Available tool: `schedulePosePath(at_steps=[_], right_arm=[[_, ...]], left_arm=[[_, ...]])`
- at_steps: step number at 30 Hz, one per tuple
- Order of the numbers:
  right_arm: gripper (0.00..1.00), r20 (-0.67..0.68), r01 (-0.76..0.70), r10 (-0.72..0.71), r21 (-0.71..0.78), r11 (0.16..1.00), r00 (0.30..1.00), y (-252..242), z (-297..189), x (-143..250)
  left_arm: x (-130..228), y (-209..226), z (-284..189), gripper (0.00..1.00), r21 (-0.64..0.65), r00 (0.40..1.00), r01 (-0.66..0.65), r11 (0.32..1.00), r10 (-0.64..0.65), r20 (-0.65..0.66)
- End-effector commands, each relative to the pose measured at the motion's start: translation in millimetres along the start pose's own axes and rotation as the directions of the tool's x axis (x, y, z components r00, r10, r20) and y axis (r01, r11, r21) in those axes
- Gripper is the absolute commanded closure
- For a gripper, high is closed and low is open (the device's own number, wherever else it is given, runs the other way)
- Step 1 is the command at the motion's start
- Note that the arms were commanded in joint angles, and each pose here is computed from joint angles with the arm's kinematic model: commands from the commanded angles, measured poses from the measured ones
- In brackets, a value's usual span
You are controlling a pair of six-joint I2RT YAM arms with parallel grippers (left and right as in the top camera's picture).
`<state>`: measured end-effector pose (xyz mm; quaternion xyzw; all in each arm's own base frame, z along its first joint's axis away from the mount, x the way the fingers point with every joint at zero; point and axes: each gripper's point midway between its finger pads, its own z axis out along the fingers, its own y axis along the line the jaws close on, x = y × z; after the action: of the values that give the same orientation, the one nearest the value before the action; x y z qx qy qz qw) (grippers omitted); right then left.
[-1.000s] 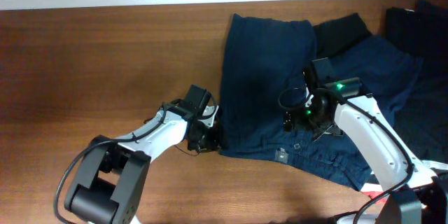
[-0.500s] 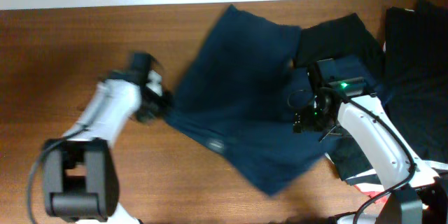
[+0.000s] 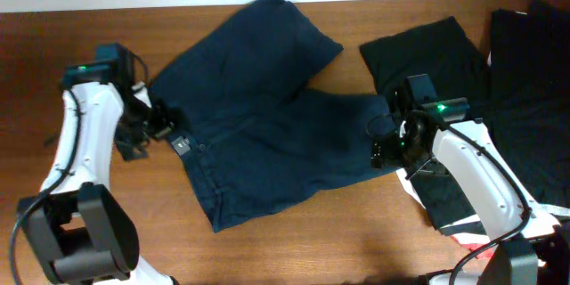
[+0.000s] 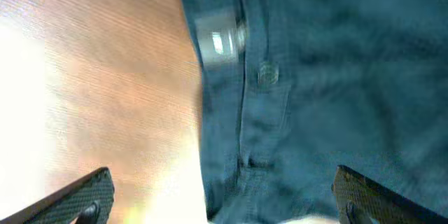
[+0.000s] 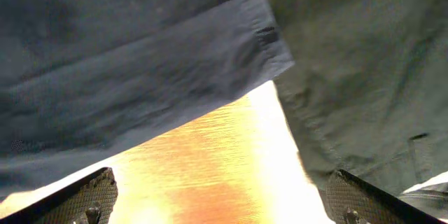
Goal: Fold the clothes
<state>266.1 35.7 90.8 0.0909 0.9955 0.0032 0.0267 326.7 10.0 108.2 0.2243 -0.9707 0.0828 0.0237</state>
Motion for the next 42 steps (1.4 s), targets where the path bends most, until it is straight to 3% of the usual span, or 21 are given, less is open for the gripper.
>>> schedulePosePath(at_steps=[1, 7, 12, 15, 16, 21, 25, 26, 27, 28, 29, 32, 36, 42], right_arm=[[0.01, 0.005, -0.072, 0.072, -0.073, 0.995, 0.997, 10.8, -7.7, -2.4], [0.01, 0.004, -0.089, 0.089, -0.073, 0.993, 0.996, 10.9, -7.5, -2.8], [0.01, 0.003, -0.089, 0.089, -0.073, 0.993, 0.996, 10.8, -7.4, -2.4], [0.01, 0.003, -0.089, 0.089, -0.073, 0.993, 0.996, 10.8, -7.4, -2.4], [0.01, 0.003, -0.089, 0.089, -0.073, 0.993, 0.996, 10.8, -7.4, -2.4], [0.01, 0.006, -0.086, 0.088, -0.115, 0.99, 0.996, 18.5, -8.2, -4.9], [0.01, -0.005, -0.078, 0.079, -0.239, 0.968, 0.997, 41.1, -11.5, -7.8], [0.01, -0.013, -0.078, 0.077, -0.256, 0.963, 0.997, 44.5, -11.4, -7.4], [0.01, -0.027, -0.08, 0.076, -0.269, 0.96, 0.997, 47.0, -10.9, -5.5], [0.01, -0.045, -0.085, 0.076, -0.283, 0.955, 0.996, 49.4, -11.0, -2.0], [0.01, -0.049, -0.08, 0.068, -0.286, 0.955, 0.996, 49.8, -10.9, -0.7], [0.01, -0.049, -0.062, 0.05, -0.285, 0.957, 0.998, 49.3, -10.6, 0.7], [0.01, -0.169, -0.3, 0.266, -0.232, 0.925, 0.949, 45.2, -3.6, 17.6], [0.01, -0.347, -0.523, 0.451, -0.151, 0.839, 0.823, 69.9, 13.7, 60.5]], left_arm=[[50.8, -23.0, 38.1, 0.03, 0.051, 0.984, -0.07, 0.996, 0.077, -0.163], [111.2, -17.5, 98.1, 0.11, -0.007, 0.953, -0.067, 0.998, 0.062, -0.296], [110.8, -14.4, 132.3, 0.59, 0.003, 0.971, -0.073, 0.997, 0.072, -0.227], [101.2, -6.1, 133.9, 0.93, -0.045, 0.98, -0.083, 0.996, 0.073, -0.184], [96.2, -0.3, 134.0, 1.0, -0.075, 0.984, -0.084, 0.994, 0.071, -0.164], [29.9, 39.2, 103.3, 1.0, -0.13, 0.997, 0.079, 0.988, -0.08, 0.002], [-25.3, 59.4, 64.3, 0.99, -0.059, 0.971, 0.204, 0.977, -0.195, 0.136], [-31.8, 57.3, 55.2, 0.92, -0.021, 0.97, 0.204, 0.979, -0.2, 0.138], [-29.5, 50.2, 49.5, 0.48, 0.025, 0.978, 0.176, 0.984, -0.178, 0.107], [-15.2, 48.7, 48.6, 0.13, 0.026, 0.983, 0.176, 0.984, -0.177, 0.044], [8.4, 55.7, 49.0, 0.04, -0.027, 0.981, 0.189, 0.982, -0.19, -0.041], [30.5, 67.1, 46.6, 0.03, -0.103, 0.969, 0.208, 0.973, -0.219, -0.114], [52.5, 79.3, 52.2, 0.03, -0.188, 0.925, 0.319, 0.929, -0.348, -0.151], [55.3, 111.2, 75.7, 0.06, -0.321, 0.838, 0.519, 0.792, -0.545, 0.009]])
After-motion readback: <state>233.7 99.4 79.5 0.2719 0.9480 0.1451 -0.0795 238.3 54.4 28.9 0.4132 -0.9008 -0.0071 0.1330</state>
